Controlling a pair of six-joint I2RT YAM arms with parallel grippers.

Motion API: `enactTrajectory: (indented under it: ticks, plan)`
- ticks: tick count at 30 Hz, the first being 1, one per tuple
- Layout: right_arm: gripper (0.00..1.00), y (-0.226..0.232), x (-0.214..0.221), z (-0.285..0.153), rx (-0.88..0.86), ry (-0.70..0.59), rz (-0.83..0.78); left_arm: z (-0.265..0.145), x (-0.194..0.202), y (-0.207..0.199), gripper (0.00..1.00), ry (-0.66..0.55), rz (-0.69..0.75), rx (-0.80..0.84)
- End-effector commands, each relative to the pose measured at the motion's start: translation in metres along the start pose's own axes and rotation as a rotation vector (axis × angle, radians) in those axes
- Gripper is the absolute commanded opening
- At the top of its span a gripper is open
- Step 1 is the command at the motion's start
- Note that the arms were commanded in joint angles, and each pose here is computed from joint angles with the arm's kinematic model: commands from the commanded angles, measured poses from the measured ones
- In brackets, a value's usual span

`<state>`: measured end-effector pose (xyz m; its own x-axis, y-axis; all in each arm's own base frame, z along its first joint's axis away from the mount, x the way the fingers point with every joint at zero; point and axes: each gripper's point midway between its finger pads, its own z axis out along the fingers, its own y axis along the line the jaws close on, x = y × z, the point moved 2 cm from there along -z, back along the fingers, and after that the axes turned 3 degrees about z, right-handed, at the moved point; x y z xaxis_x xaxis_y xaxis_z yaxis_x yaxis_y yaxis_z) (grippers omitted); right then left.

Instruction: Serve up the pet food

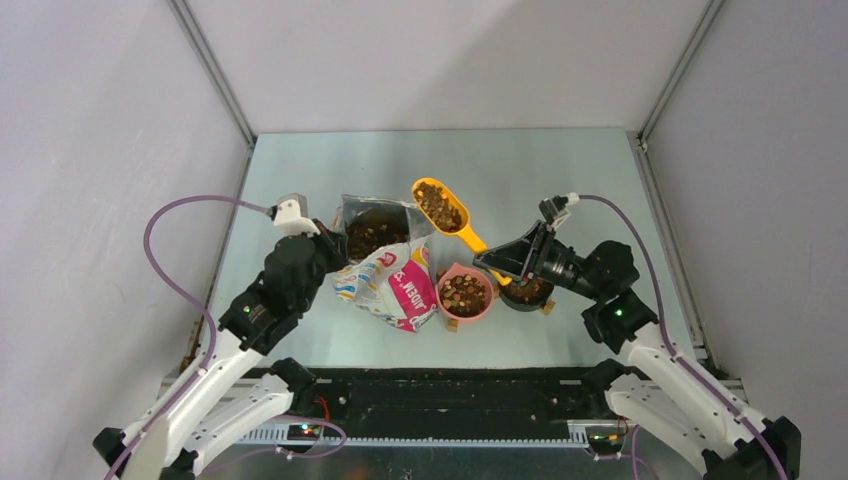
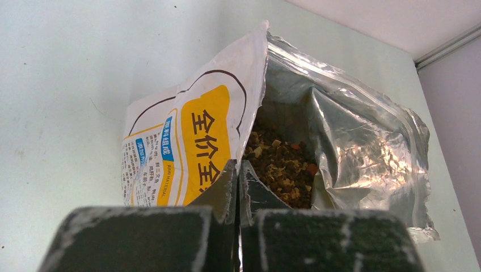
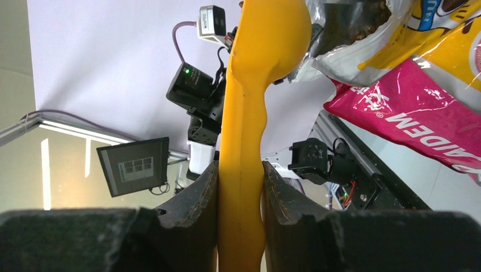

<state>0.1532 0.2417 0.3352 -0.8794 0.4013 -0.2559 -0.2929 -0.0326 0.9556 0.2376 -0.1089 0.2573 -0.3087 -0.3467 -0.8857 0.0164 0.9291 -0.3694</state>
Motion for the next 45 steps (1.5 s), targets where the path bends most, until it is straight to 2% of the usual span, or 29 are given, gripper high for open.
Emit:
enactTrajectory:
  ticks: [1,10,25,33,45]
  plan:
    - [0.0,0.024,-0.011,-0.012,-0.03,-0.073,-0.076,0.0,0.006,0.003,0.0,0.02,0.025,-0.003]
    - [0.0,0.014,-0.017,-0.046,0.08,-0.193,-0.097,0.0,0.006,0.004,0.0,0.02,0.026,-0.007]
    - [0.0,-0.037,-0.011,-0.106,0.409,-0.391,-0.078,0.0,0.006,0.005,0.0,0.017,0.028,-0.014]
    - [0.0,-0.075,0.002,-0.136,0.622,-0.434,0.004,-0.001,0.005,0.005,0.0,0.015,0.026,-0.009]
    - [0.0,-0.105,0.01,-0.151,0.795,-0.432,0.089,-0.002,0.005,0.005,0.0,0.01,0.022,-0.007]
